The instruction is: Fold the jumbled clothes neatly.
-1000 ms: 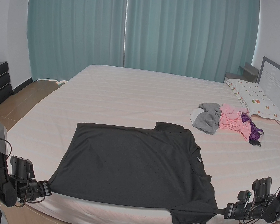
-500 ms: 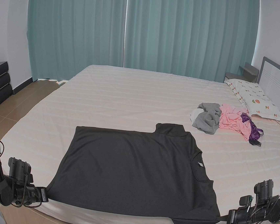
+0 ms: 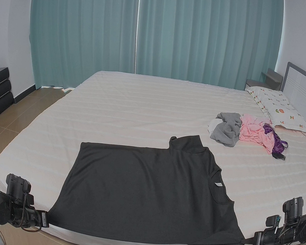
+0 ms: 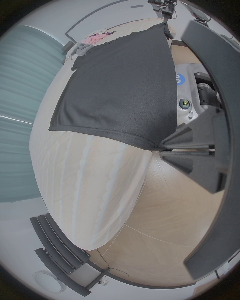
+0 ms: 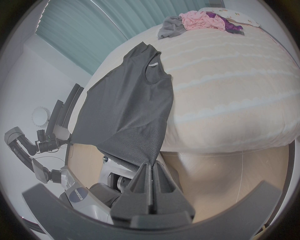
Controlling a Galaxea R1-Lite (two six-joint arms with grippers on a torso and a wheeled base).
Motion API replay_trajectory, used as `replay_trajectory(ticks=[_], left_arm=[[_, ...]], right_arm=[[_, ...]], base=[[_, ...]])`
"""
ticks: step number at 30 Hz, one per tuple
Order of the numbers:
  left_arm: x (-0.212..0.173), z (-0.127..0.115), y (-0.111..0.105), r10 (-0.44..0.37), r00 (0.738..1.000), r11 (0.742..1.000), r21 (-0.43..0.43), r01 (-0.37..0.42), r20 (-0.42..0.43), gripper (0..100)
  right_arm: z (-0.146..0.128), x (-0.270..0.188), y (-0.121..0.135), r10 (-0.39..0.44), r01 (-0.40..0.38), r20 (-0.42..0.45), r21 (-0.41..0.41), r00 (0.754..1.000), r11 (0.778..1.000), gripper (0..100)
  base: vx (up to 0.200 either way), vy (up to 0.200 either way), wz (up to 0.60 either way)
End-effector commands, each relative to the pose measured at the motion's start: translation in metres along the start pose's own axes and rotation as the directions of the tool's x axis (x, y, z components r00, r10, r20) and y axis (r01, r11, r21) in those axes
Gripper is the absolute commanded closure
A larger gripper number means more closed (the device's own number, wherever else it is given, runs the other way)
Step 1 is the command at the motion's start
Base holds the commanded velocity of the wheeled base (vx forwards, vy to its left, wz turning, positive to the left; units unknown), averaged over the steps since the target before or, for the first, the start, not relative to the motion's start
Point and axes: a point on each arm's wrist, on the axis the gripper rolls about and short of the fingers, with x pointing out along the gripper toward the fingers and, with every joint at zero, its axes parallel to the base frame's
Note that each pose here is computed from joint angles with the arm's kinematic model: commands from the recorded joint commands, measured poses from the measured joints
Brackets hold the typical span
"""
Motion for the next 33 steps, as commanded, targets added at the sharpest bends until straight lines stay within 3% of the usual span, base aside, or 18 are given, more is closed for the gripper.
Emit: replay_trajectory(ticks=[1,21,28,30,33], left_arm=[[-0.005,-0.004,0.001,0.003,1.000,1.000,0.012,-0.003,-0.010,100],[-0.022,-0.011,0.002,0.008,0.999,0.997,0.078,-0.006,-0.036,100],[-0.018,0.018,-0.004,-0.018,0.997,0.999,0.028,0.016,0.075,100],[-0.018,0.038,-0.009,-0.029,0.989,0.999,-0.027,0.034,0.144,100],[-0.019,0.053,-0.012,-0.033,0.980,0.998,-0.044,0.043,0.197,100]], right_arm=[[-0.006,-0.007,0.001,0.000,0.000,-0.002,-0.004,1.000,1.000,100],[-0.017,-0.025,0.008,-0.006,0.005,-0.011,-0.034,1.000,0.999,100],[0.001,-0.021,0.007,-0.001,0.003,0.047,-0.049,0.999,0.999,100],[0.015,-0.021,0.009,0.007,-0.002,0.096,-0.052,0.995,0.999,100],[0.030,-0.020,0.011,0.018,-0.013,0.137,-0.031,0.990,0.999,100]], base=[[0.000,0.000,0.00],[0.000,0.000,0.00],[0.000,0.000,0.00],[0.000,0.000,0.00],[0.000,0.000,0.00]])
